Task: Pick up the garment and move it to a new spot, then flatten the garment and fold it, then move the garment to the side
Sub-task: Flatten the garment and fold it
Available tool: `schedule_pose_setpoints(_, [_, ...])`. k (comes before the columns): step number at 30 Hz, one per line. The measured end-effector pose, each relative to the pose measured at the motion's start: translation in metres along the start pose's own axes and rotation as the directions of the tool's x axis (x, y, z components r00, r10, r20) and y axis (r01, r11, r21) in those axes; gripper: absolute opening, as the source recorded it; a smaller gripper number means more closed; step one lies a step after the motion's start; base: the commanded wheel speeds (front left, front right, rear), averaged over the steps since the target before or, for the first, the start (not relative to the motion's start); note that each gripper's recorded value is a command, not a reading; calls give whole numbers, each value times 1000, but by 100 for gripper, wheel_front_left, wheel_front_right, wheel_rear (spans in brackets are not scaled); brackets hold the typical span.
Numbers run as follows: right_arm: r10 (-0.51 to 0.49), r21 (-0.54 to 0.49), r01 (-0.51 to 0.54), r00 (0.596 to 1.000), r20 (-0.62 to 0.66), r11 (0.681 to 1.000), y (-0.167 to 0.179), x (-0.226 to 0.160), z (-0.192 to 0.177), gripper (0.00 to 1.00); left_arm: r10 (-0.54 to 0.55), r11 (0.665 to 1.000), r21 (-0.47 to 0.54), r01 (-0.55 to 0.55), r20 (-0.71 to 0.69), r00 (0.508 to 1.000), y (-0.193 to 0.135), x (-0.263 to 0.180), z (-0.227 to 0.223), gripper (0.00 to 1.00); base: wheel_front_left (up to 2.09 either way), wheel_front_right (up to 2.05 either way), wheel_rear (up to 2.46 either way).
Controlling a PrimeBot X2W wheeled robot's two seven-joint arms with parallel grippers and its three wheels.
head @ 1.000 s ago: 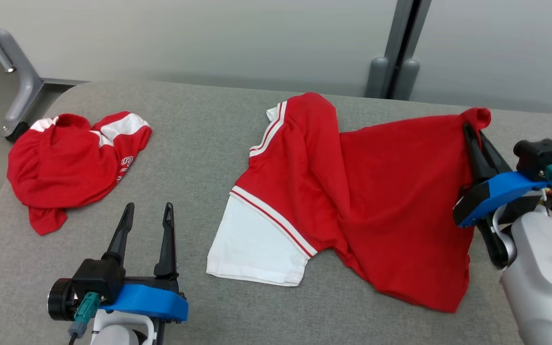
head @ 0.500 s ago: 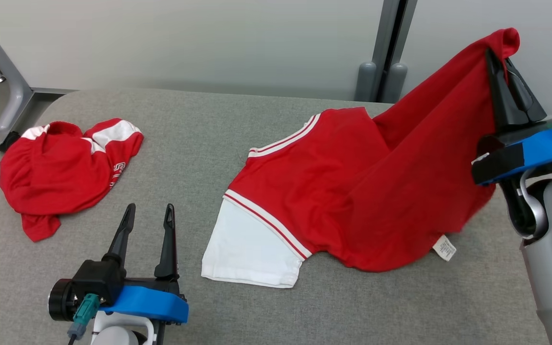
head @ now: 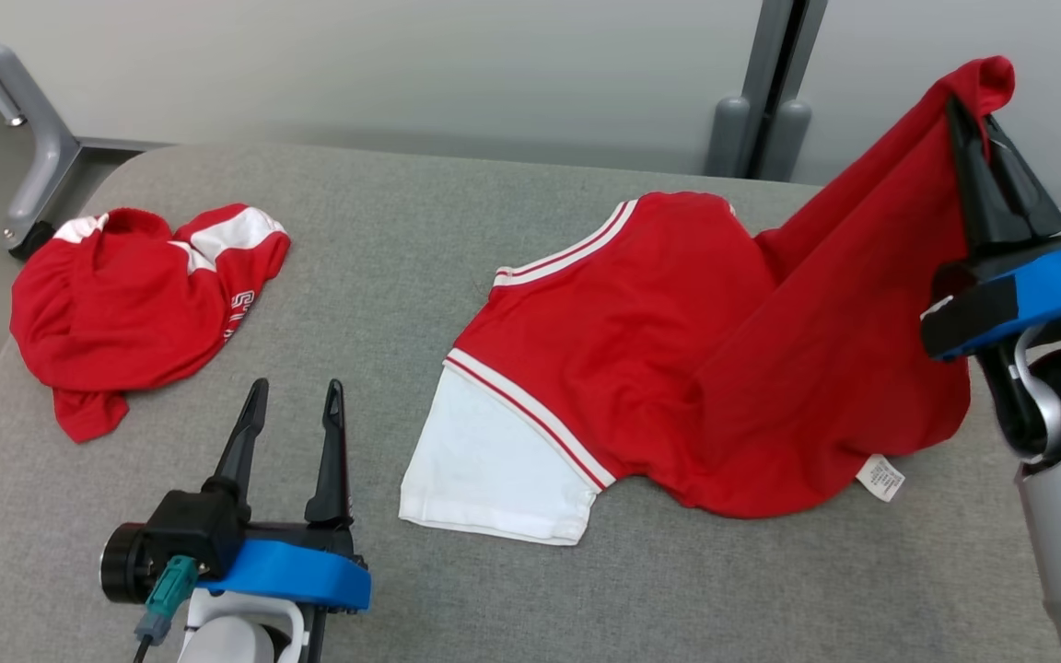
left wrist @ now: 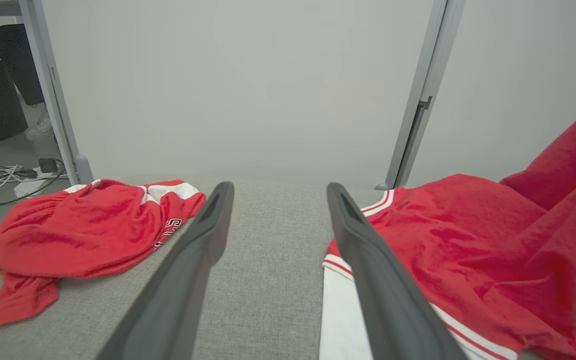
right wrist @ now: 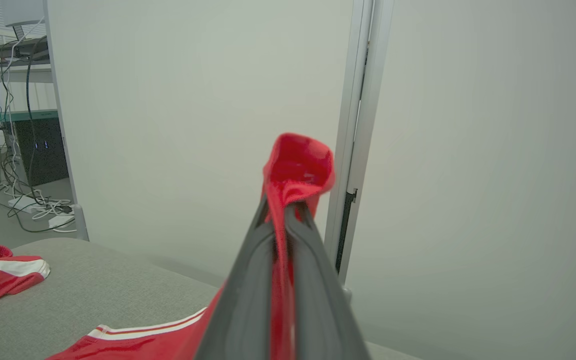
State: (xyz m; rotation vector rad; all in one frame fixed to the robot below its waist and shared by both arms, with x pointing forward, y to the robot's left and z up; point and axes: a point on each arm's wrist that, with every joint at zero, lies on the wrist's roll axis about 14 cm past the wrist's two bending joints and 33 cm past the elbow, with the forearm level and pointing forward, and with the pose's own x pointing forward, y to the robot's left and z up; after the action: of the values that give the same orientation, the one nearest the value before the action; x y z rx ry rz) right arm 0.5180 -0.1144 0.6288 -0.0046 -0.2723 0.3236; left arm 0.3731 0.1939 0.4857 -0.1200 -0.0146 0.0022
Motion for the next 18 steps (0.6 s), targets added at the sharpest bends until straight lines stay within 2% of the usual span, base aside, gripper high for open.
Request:
schedule_pose_setpoints(7, [5, -40, -8, 998, -57, 999, -4, 26, -21, 0, 6, 1000, -3, -6, 1, 1000, 2, 8, 1, 100, 0, 0, 0])
schedule_pose_setpoints(18, [-44, -111, 27, 987, -156, 993, -36, 94, -60, 0, 32, 999, -7, -32, -17, 999, 11, 22, -4, 100, 0, 0, 0])
